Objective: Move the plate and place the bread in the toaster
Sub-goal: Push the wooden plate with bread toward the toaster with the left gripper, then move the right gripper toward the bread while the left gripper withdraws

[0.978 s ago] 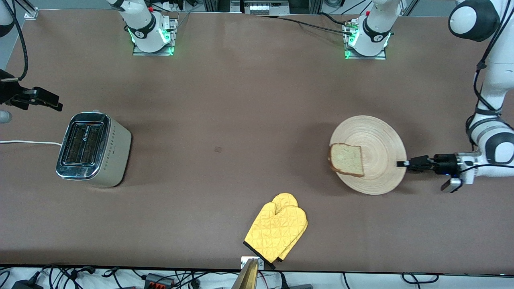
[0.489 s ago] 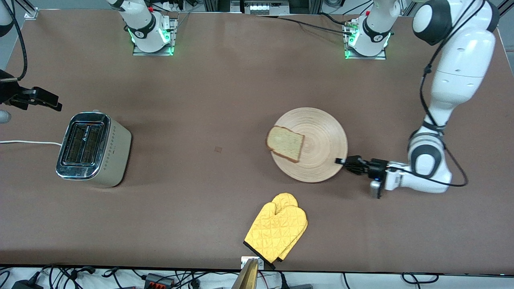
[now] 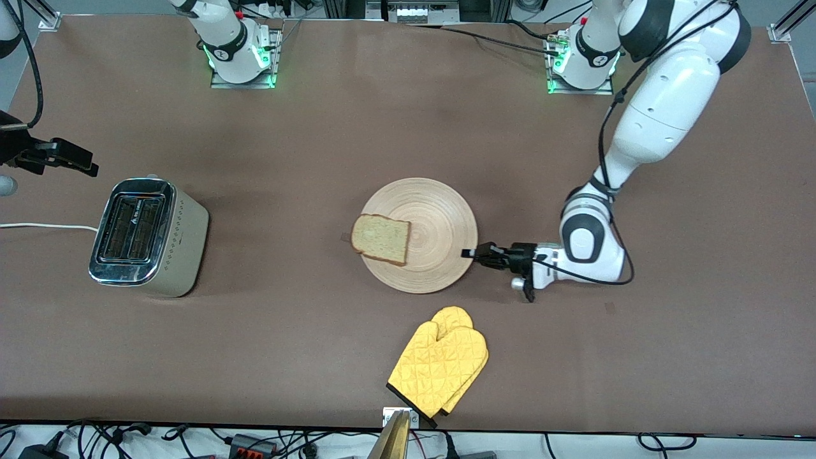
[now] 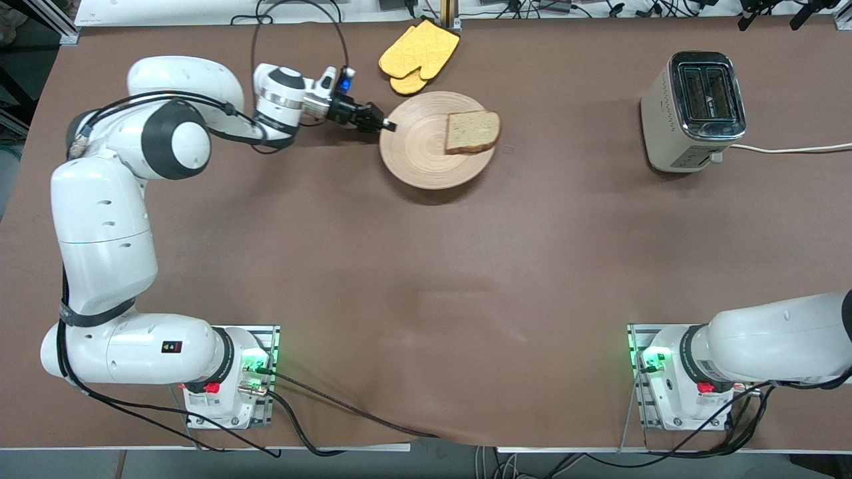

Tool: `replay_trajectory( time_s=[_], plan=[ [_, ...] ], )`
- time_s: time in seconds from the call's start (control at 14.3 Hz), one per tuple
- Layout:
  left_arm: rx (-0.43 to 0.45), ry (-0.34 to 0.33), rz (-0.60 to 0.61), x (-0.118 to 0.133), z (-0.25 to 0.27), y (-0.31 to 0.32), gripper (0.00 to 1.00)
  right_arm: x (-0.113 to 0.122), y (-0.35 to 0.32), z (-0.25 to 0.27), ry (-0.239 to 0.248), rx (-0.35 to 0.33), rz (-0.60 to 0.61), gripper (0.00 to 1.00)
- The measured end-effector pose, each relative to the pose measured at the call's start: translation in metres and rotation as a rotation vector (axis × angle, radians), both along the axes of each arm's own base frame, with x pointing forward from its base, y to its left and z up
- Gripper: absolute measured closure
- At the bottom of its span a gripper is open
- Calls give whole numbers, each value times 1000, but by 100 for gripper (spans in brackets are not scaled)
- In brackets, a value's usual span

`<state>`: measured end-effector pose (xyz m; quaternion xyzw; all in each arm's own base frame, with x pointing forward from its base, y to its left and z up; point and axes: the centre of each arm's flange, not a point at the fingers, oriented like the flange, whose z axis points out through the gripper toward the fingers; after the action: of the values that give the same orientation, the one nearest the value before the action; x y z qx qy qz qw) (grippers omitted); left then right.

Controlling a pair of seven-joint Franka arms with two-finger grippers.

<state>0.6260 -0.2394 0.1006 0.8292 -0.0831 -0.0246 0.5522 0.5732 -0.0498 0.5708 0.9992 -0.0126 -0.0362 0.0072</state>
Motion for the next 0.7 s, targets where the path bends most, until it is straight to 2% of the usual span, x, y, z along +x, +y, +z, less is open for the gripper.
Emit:
replay_trajectory(
  time_s=[0.35, 0.42, 0.7],
  plan=[
    [29, -5, 2, -15, -4, -45, 91, 0, 2, -1, 3, 2, 1, 0],
    [29, -3, 2, -16, -5, -44, 86, 0, 3, -1, 4, 3, 1, 0],
    [23, -9, 22, -8, 0, -30, 49, 6, 2, -12, 16, 2, -4, 0]
  ],
)
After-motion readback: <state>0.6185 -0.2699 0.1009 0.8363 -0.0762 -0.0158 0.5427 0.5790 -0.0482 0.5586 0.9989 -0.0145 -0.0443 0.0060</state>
